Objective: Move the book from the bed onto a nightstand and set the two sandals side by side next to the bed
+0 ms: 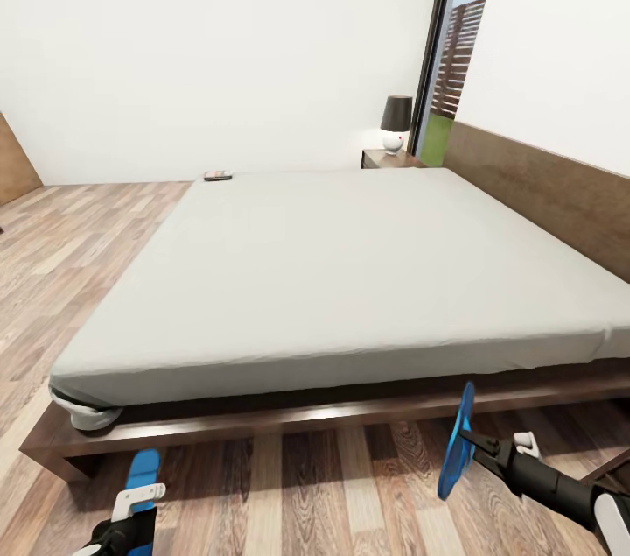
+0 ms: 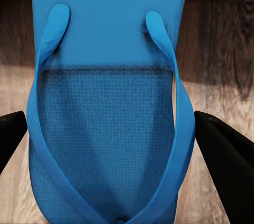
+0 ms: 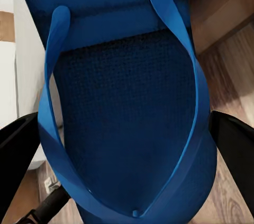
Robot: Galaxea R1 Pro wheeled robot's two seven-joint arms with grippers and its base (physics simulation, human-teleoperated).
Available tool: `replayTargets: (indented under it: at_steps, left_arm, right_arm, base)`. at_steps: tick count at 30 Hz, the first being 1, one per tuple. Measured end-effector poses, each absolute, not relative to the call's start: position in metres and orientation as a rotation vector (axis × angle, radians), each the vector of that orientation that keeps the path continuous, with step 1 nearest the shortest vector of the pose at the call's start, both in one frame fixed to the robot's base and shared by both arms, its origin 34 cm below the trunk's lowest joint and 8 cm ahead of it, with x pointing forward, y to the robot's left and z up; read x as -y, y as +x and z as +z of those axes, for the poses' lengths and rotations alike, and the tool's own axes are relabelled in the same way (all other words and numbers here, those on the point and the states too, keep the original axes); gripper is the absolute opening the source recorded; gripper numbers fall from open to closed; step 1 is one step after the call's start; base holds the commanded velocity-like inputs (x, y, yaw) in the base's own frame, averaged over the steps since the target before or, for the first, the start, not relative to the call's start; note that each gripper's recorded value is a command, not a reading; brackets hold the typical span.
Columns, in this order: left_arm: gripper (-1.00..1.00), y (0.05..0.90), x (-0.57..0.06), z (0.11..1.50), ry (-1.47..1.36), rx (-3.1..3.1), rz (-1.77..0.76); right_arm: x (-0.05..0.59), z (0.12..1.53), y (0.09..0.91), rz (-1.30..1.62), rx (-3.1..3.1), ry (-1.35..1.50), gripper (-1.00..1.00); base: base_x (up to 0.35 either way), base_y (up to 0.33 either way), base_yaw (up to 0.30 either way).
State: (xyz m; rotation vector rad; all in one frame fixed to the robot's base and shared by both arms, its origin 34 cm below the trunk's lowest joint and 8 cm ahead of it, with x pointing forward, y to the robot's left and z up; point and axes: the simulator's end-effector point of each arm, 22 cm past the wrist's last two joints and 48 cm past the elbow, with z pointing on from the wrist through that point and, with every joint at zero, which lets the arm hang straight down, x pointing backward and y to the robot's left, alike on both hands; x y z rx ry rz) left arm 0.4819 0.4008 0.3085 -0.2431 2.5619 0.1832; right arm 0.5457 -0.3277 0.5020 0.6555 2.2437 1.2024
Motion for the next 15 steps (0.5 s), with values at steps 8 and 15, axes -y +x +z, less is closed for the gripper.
replayTargets:
  at_steps: [8, 15]
  left_arm:
    - [-1.0, 0.479, -0.401, 0.295, -0.244, -2.563, 0.183]
    - [-1.0, 0.475, -0.401, 0.28, -0.245, -2.561, 0.183]
  right_arm:
    - [0.326, 0.502, 0.551, 1.253, -2.172, 0.679, -1.0]
    - [0.326, 0.489, 0.548, 1.264, -2.157, 0.684, -1.0]
  base:
    - [0.0, 0.0, 0.0]
    - [0.0, 0.0, 0.0]
